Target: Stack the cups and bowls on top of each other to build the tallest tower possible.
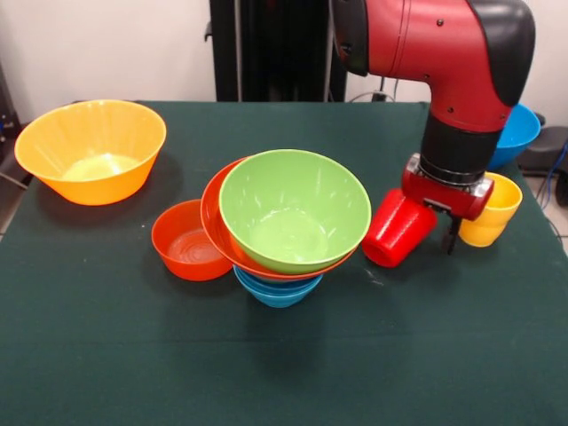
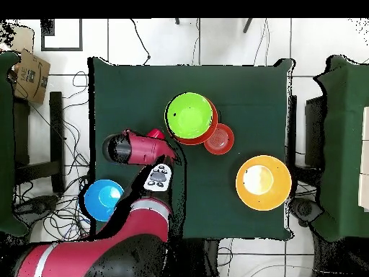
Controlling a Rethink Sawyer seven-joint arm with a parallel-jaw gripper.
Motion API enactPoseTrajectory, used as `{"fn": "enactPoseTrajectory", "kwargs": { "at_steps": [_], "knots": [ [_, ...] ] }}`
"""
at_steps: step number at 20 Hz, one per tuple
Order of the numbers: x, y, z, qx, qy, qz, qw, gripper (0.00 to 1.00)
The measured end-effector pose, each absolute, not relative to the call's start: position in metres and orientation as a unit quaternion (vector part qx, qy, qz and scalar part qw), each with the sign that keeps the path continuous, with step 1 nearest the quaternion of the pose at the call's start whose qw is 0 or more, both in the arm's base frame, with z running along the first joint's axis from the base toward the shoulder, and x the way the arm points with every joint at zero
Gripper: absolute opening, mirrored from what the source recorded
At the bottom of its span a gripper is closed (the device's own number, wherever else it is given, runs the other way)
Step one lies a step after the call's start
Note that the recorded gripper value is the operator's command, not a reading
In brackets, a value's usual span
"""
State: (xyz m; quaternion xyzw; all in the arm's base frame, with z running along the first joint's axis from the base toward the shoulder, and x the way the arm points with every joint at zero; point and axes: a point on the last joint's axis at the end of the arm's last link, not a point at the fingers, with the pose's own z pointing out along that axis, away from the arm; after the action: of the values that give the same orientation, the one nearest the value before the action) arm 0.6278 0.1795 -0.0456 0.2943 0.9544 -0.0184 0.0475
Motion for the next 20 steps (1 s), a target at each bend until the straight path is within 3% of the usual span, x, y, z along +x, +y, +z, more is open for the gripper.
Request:
{"fn": "enactPoseTrajectory", "kwargs": {
  "at_steps": [1, 20],
  "knots": [
    [0.6267, 0.1785, -0.0472, 0.294, 0.954, -0.020, 0.047, 0.00],
    [0.6239, 0.1760, -0.0428, 0.286, 0.956, -0.036, 0.055, 0.00]
  ]
}}
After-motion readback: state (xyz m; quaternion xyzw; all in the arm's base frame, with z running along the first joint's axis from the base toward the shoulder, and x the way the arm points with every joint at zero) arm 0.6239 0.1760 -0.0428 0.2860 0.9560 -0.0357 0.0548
